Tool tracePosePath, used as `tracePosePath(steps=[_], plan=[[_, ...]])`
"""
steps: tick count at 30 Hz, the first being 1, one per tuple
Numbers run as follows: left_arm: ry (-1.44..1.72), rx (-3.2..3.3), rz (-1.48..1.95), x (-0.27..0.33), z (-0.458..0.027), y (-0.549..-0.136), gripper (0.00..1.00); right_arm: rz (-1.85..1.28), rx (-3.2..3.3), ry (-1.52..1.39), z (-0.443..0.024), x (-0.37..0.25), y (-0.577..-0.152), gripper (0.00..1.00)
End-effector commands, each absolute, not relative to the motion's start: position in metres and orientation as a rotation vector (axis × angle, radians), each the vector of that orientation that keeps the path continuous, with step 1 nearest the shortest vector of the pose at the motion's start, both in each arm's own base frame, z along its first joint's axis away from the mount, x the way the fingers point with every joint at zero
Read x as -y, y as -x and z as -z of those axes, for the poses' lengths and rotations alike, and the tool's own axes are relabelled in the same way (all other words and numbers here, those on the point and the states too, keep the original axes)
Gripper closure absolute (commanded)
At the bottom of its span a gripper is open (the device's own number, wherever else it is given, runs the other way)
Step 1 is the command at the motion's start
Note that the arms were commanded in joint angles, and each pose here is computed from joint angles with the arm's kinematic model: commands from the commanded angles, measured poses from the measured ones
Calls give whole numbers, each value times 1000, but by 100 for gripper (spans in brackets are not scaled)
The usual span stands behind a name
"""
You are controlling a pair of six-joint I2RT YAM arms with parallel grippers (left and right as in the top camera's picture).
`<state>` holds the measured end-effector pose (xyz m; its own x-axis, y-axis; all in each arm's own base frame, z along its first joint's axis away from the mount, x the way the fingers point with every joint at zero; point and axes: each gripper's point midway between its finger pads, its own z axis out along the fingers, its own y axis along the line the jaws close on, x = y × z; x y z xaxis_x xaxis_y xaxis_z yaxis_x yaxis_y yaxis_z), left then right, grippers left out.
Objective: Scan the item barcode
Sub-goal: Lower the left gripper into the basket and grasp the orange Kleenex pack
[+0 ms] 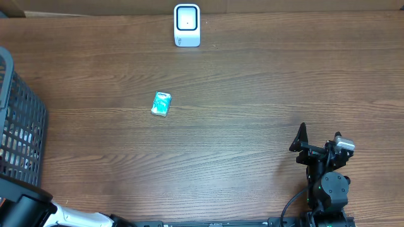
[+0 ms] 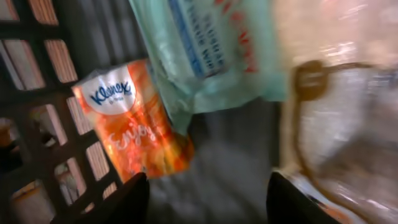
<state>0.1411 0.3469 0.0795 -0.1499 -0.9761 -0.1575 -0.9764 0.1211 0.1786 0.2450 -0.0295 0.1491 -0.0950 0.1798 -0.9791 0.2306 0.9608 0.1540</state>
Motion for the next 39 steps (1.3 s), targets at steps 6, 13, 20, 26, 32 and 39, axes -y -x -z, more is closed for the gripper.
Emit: tracePosePath(steps=[6, 13, 20, 26, 32, 39], plan=[[2124, -2300, -450, -345, -44, -117, 51, 42, -1659, -320, -155, 31, -245, 0], [2125, -2283, -504, -351, -45, -112, 51, 43, -1659, -320, -155, 31, -245, 0], [2148, -2285, -529, -349, -43, -105, 53, 42, -1659, -320, -155, 31, -245, 0], [2151, -2292, -526, -341, -23, -101, 45, 43, -1659, -320, -155, 31, -245, 0], [2152, -2298, -523, -337, -19, -100, 96, 43, -1659, -320, -155, 31, -245, 0], [2144, -2302, -518, -349, -54, -108, 96, 43, -1659, -320, -155, 31, -245, 0]])
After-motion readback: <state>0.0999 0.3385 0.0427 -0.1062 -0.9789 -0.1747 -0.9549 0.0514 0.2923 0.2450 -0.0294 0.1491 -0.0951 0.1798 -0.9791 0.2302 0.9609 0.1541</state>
